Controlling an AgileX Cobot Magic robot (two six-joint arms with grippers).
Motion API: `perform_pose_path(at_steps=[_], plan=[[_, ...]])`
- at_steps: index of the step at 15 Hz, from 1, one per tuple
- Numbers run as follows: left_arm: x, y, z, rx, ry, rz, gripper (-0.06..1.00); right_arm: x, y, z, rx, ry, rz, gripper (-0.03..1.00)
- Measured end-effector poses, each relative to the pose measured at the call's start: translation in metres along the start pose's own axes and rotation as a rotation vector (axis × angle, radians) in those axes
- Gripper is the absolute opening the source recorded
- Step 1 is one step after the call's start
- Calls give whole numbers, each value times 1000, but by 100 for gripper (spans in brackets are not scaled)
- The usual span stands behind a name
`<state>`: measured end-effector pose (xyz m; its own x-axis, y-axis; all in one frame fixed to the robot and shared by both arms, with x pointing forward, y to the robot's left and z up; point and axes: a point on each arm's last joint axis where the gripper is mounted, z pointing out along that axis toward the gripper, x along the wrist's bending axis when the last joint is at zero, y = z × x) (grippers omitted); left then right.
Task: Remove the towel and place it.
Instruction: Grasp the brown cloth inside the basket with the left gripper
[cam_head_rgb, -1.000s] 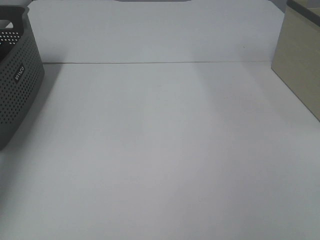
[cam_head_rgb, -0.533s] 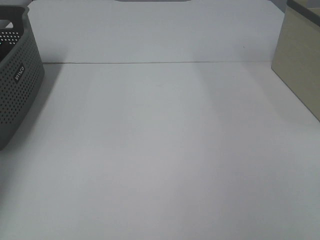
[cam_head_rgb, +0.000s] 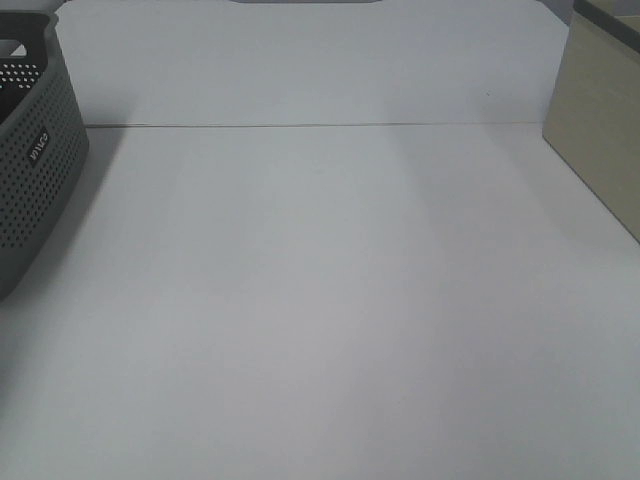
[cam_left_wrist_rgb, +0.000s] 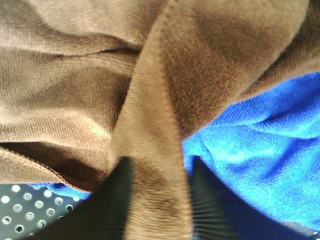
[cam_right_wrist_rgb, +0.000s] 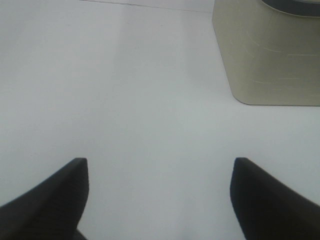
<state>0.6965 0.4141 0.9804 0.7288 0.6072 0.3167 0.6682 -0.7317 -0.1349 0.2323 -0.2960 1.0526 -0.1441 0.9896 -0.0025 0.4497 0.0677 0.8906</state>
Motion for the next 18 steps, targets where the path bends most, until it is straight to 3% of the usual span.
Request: perform_pose_path(at_steps=[4, 7, 9, 14, 18], plan=[[0, 0, 1, -2, 2, 0, 25, 0, 0, 0, 0, 0, 0, 75], [3, 0, 1, 0, 27, 6, 2, 0, 0, 0, 0, 0, 0, 75], [7, 1, -3, -11, 57, -23, 0, 0, 0, 0, 0, 0, 0, 75], [2, 7, -58, -67, 134, -28, 0, 0, 0, 0, 0, 0, 0, 75], [-12, -2, -130, -148, 185, -81, 0, 0, 0, 0, 0, 0, 0, 75]])
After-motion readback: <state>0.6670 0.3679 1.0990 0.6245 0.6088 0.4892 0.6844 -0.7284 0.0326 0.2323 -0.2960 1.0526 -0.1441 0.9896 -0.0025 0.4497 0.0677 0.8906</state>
